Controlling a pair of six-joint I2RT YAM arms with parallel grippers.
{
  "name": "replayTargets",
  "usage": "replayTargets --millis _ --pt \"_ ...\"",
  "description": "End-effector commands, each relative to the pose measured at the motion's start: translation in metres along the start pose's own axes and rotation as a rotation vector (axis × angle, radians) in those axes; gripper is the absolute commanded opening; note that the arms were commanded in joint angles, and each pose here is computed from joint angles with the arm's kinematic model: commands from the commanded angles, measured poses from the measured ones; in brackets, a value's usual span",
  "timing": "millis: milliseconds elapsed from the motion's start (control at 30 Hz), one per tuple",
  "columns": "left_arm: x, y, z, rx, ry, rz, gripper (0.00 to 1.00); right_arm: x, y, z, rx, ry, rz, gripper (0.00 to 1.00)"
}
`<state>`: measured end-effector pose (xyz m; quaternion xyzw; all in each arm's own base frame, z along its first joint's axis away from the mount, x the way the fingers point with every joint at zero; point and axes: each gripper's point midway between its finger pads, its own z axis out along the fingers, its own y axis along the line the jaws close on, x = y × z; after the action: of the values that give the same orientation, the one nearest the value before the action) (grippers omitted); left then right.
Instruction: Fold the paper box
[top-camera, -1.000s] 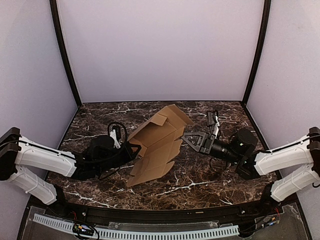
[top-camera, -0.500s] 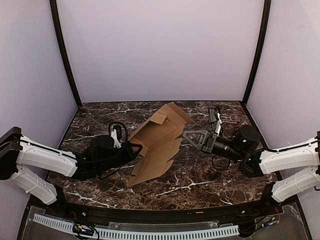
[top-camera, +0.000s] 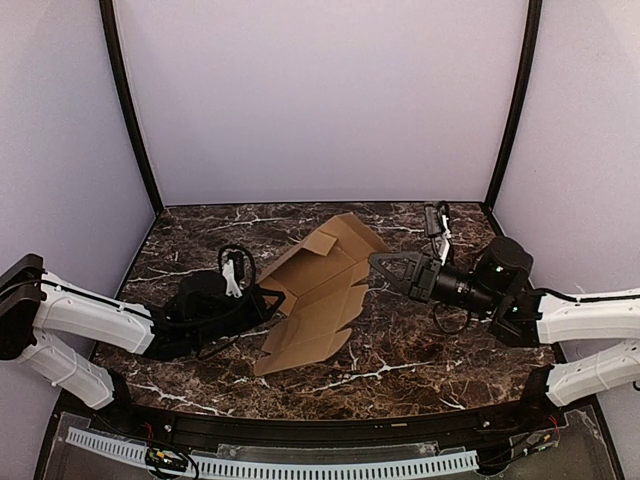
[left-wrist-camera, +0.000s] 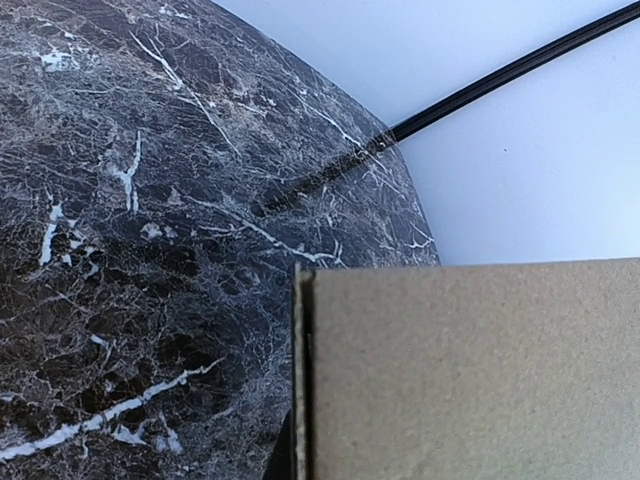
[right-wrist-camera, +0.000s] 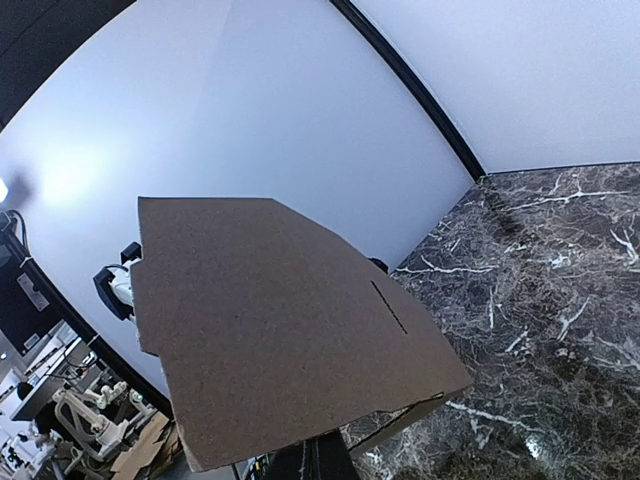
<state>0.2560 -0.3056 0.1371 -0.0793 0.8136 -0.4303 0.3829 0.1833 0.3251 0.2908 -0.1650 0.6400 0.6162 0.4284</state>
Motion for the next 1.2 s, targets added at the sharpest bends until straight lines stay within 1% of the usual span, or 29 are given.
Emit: replayTargets --millis 0,267,667,867,1000,1167 --pt "-0.002 -0.014 -0.003 0.057 0.012 0.025 0.01 -0.012 -0.003 0.01 0.041 -0.005 -0.056 0.0" --pt "0.001 -0.029 -0.004 0.142 0.029 0.037 0.01 -0.028 -0.011 0.006 0.06 -0.029 -0.072 0.0" --pt "0.007 -0.05 0.0 0.254 0.06 0.054 0.01 -0.039 -0.011 -0.005 0.003 -0.032 -0.05 0.0" --pt "0.008 -0.049 0.001 0.252 0.062 0.057 0.01 -0.041 -0.007 -0.002 -0.024 -0.014 -0.045 0.0" --pt "0.006 -0.048 0.002 0.247 0.055 0.038 0.01 -0.032 -0.011 -0.002 -0.027 0.011 -0.028 0.0" --pt "0.002 -0.044 0.003 0.226 0.029 0.006 0.01 -0.026 -0.007 -0.016 -0.046 -0.003 -0.022 0.0"
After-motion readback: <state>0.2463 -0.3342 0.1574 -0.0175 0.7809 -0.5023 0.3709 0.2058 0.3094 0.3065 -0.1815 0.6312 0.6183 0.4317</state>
